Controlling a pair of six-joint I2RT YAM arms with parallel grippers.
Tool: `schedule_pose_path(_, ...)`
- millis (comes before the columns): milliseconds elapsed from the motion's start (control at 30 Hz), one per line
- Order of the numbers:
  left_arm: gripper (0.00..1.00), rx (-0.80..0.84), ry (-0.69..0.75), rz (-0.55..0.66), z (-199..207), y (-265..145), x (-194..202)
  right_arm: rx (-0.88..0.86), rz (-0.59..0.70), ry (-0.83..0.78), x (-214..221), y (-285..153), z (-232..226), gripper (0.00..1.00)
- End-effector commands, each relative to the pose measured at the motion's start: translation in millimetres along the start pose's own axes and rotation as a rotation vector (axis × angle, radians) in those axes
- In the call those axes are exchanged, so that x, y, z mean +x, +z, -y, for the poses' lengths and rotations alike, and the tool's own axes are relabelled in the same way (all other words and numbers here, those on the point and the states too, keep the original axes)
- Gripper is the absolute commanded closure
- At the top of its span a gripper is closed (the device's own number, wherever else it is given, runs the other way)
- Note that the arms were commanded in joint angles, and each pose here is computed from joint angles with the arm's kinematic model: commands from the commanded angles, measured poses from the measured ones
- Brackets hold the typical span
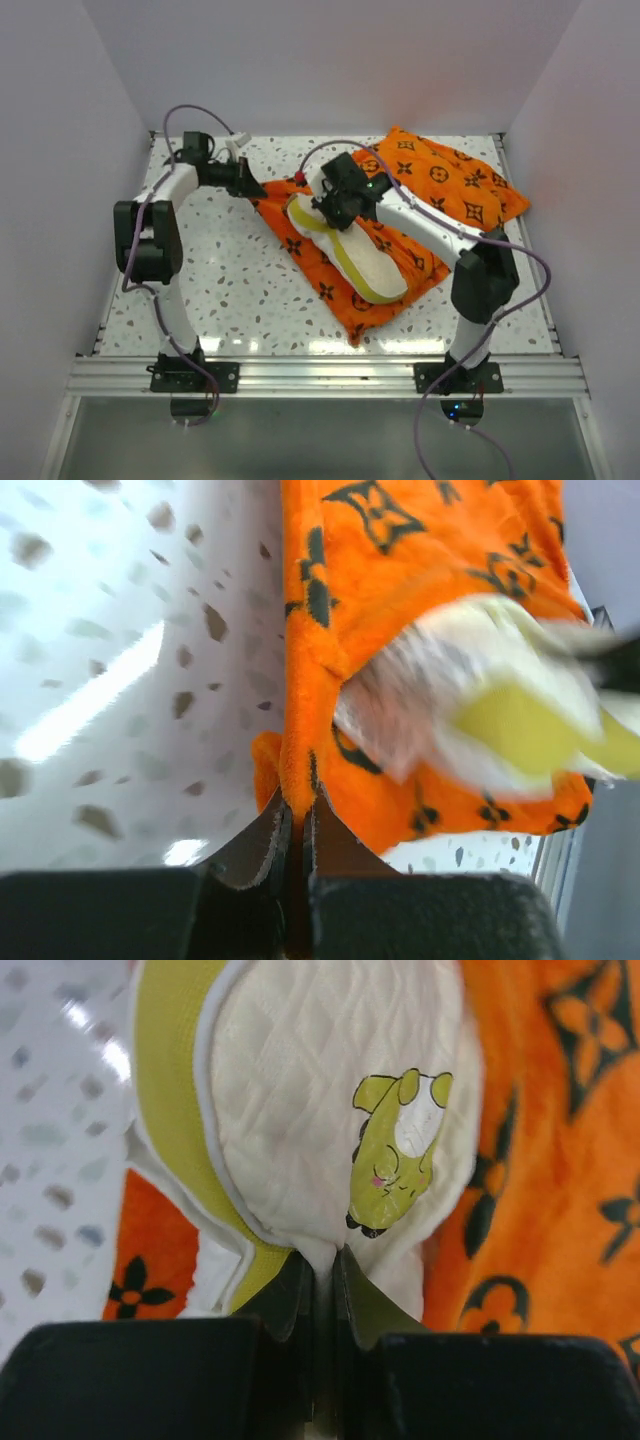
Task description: Put the pillow into the pillowcase
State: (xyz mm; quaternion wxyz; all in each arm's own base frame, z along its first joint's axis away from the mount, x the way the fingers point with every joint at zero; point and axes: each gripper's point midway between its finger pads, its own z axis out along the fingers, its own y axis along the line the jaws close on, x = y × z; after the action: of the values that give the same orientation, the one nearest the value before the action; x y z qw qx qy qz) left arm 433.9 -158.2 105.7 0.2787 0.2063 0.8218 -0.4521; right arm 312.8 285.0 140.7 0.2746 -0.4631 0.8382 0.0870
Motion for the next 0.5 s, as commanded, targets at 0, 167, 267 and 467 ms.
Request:
schedule_pose_path(0,1.00,0.014,0.109,-0.004,51.0,-90.6,-26.7,0.418,0.090,0.215,-32.6,-15.0,158.0,1.00)
schedule_pose_path(167,1.00,0.066,0.053,-0.068,80.0,-98.7,25.4,0.256,0.101,0.062,-46.4,0.1,65.2,1.00)
schedule_pose_path(267,1.00,0.076,0.026,-0.098,69.5,-88.7,60.3,0.171,-0.149,-0.039,43.0,86.3,6.6,1.00)
schedule_pose_path(467,1.00,0.148,-0.005,-0.091,86.5,-92.9,44.4,0.243,-0.141,-0.054,17.8,90.0,36.7,1.00)
